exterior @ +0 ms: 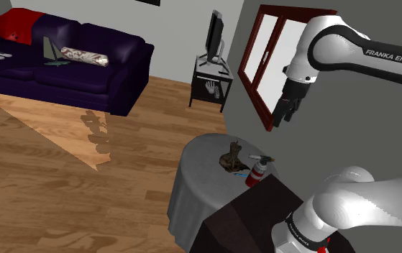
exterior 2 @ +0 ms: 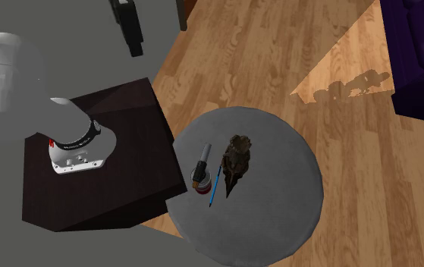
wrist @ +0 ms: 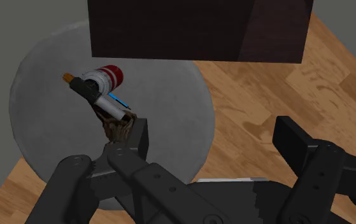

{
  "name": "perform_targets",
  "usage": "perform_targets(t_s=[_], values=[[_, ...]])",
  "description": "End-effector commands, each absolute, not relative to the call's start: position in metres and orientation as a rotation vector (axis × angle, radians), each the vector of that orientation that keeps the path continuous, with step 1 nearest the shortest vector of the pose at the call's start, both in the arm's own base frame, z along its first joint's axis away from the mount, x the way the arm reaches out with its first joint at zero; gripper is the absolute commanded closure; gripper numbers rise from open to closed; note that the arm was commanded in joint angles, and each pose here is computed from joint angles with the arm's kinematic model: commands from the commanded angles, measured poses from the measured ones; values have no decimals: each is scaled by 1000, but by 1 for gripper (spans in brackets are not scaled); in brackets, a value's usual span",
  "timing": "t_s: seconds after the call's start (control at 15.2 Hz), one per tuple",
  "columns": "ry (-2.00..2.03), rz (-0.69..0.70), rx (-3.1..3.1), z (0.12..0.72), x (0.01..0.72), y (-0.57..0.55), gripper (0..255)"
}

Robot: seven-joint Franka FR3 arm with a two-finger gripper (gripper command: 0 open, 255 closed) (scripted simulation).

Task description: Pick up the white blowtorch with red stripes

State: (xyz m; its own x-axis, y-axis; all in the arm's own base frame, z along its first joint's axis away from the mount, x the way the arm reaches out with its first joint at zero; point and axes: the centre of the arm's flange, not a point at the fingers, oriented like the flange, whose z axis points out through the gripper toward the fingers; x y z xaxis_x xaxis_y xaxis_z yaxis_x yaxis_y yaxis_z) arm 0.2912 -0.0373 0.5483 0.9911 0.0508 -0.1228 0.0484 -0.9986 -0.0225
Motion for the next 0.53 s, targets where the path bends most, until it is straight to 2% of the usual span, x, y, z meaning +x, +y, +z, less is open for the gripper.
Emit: perform_targets(t_s=[0.0, 0.46], values=[[-78, 193, -3115, 548, 291, -37, 0], [-311, 122, -3100, 477, 272, -94, 0]])
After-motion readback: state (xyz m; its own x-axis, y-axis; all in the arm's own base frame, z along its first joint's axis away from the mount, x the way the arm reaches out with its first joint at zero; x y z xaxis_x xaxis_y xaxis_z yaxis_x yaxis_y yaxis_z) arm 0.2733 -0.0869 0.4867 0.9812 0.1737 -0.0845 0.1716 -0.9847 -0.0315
